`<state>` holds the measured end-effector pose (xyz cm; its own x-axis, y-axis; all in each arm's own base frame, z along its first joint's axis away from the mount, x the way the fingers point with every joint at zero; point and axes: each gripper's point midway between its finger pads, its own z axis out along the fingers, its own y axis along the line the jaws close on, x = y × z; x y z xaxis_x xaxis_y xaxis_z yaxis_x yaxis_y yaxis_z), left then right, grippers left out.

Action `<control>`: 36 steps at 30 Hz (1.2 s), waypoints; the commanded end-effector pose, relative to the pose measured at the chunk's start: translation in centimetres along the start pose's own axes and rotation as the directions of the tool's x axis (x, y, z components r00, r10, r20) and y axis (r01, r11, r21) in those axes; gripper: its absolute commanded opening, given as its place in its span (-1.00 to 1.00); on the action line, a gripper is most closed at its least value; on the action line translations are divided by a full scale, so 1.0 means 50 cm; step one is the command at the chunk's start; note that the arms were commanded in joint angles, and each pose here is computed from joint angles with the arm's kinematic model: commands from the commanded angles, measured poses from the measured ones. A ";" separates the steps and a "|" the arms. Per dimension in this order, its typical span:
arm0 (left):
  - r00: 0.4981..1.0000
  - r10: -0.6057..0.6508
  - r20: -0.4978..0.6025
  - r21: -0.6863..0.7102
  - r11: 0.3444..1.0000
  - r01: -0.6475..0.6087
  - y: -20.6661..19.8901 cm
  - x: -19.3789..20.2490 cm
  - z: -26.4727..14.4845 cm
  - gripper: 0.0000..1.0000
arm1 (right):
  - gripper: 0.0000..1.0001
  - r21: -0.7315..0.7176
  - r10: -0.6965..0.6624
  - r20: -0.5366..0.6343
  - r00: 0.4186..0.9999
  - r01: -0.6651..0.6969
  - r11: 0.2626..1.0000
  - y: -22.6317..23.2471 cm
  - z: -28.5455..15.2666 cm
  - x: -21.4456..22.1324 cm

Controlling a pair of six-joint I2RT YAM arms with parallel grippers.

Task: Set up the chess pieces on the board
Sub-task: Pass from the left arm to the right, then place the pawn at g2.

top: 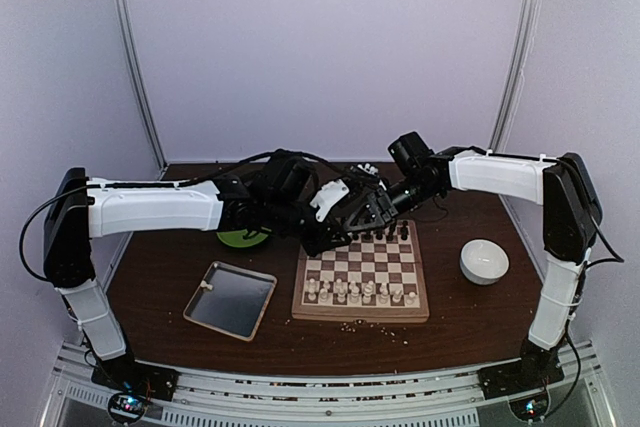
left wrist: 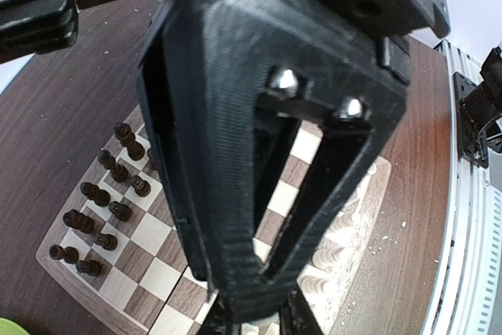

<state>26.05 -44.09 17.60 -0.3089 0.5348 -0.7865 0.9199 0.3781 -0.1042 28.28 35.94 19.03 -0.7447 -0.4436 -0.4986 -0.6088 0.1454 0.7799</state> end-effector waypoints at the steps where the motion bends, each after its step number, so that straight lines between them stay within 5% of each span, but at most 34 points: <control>1: 0.999 -0.001 0.040 -0.046 0.999 0.002 0.015 -0.024 -0.005 -0.80 | -0.57 0.004 0.001 -0.012 1.000 -0.001 1.000 -0.006 0.005 0.009; 10: 1.000 -0.029 0.002 -0.092 0.995 0.029 0.035 -0.014 0.011 -0.78 | -0.80 0.005 -0.001 -0.013 1.000 0.001 1.000 -0.007 0.005 0.010; 21: 0.997 -0.039 -0.073 -0.193 0.981 0.024 0.071 0.032 0.016 -0.03 | -0.88 0.185 -0.146 -0.002 0.989 0.144 0.972 -0.021 -0.054 0.004; 29: 0.999 -0.024 -0.025 -0.387 0.922 0.012 0.136 0.032 -0.055 0.01 | -0.88 0.443 -0.335 -0.163 0.928 0.372 0.816 -0.063 -0.127 0.074; 36: 0.996 -0.077 0.035 -0.476 0.875 0.085 0.183 0.036 -0.094 0.28 | -0.87 0.492 -0.379 -0.282 0.881 0.472 0.731 -0.093 -0.140 0.157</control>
<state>30.82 -37.09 15.22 -0.3868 0.5644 -0.7293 0.7412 0.6608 0.1182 27.74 27.29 16.35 -0.4345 -0.6103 -0.6624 -0.8986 0.3434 0.2731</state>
